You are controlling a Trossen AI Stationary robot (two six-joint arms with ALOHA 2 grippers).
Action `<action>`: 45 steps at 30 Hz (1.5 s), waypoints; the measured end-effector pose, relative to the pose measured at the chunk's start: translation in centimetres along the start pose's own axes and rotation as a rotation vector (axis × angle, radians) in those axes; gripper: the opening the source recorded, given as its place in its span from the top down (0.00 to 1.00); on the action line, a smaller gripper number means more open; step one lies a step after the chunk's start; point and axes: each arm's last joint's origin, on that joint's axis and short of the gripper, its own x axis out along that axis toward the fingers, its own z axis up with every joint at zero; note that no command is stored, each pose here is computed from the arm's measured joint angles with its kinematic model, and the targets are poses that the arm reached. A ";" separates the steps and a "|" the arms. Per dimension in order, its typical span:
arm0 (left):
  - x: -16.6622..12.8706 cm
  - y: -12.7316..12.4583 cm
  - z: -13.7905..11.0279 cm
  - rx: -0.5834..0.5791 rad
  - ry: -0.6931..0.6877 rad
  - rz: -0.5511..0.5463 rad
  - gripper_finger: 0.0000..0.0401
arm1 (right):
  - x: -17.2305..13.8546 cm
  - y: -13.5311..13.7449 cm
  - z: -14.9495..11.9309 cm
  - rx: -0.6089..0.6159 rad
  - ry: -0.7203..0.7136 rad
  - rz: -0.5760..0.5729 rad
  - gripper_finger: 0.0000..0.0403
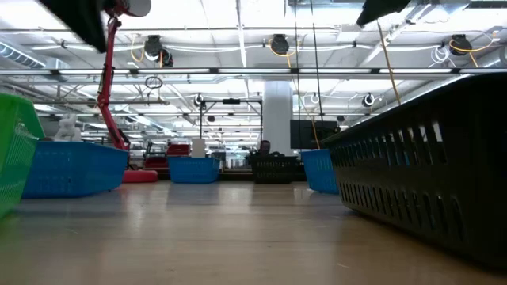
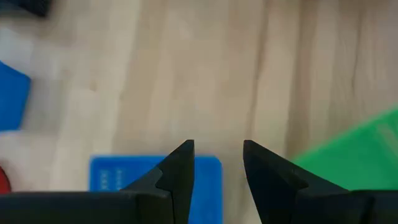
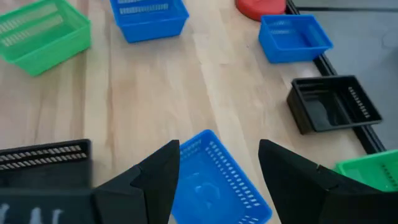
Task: Stack baskets by color
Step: Stack the bottom left blue basket on top of the top blue basket
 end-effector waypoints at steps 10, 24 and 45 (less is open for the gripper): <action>1.8 -4.3 -2.2 -0.041 0.056 0.026 0.45 | 0.0 3.6 -0.5 -0.062 -0.034 0.039 0.47; 3.9 -5.1 -3.0 -0.041 0.077 0.104 0.41 | -0.1 3.7 -0.7 -0.101 -0.025 0.047 0.47; 6.4 -3.8 -6.1 0.064 0.166 0.197 0.55 | -0.1 3.7 -0.7 -0.120 -0.023 0.046 0.47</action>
